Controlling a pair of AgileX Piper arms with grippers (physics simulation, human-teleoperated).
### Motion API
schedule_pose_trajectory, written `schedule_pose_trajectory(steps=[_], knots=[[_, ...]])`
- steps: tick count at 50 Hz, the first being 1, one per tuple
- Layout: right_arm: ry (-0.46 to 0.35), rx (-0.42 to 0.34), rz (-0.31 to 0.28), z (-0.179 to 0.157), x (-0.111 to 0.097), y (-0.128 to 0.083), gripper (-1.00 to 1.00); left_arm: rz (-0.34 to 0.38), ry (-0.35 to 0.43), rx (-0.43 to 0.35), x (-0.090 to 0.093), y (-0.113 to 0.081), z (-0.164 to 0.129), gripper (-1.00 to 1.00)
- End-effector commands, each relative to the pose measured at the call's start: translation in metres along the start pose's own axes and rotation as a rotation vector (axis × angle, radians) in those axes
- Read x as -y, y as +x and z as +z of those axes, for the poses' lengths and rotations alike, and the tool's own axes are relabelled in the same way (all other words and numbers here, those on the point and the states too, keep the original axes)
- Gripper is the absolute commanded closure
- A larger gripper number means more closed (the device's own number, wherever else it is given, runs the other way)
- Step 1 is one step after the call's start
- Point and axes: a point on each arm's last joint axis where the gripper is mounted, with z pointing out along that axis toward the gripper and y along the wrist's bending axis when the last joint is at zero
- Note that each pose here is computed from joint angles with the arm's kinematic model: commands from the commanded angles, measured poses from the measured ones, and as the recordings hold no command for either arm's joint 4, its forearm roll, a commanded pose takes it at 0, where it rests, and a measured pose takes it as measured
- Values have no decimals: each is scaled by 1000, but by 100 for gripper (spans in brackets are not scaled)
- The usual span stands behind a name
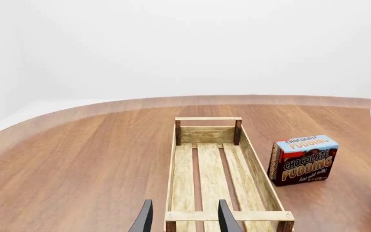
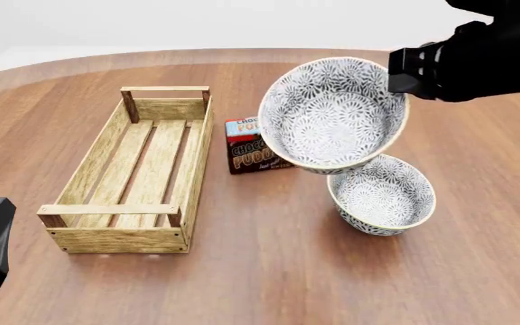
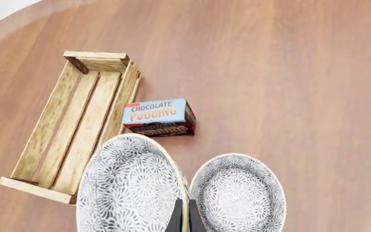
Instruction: Stack the left bowl on the right bowl and place them in the tray.
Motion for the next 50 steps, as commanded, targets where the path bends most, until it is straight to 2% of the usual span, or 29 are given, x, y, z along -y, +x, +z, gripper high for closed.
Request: schedule_pose_trajectory(steps=[1, 2, 6, 9, 13, 19, 24, 27, 50], knots=[[17, 33, 124, -5, 9, 1, 100, 0, 0, 0, 0, 0, 0, -100], [33, 52, 124, -9, 14, -3, 100, 0, 0, 0, 0, 0, 0, -100], [47, 70, 187, -16, 21, 4, 100, 0, 0, 0, 0, 0, 0, -100], [55, 74, 187, -18, 24, 6, 100, 0, 0, 0, 0, 0, 0, -100], [77, 88, 224, -21, 31, 9, 100, 0, 0, 0, 0, 0, 0, -100], [102, 94, 247, -26, 39, 17, 100, 0, 0, 0, 0, 0, 0, -100], [125, 85, 277, -19, 46, 24, 100, 0, 0, 0, 0, 0, 0, -100], [148, 82, 288, -10, 53, 24, 100, 0, 0, 0, 0, 0, 0, -100], [187, 66, 335, 11, 68, 38, 100, 0, 0, 0, 0, 0, 0, -100]])
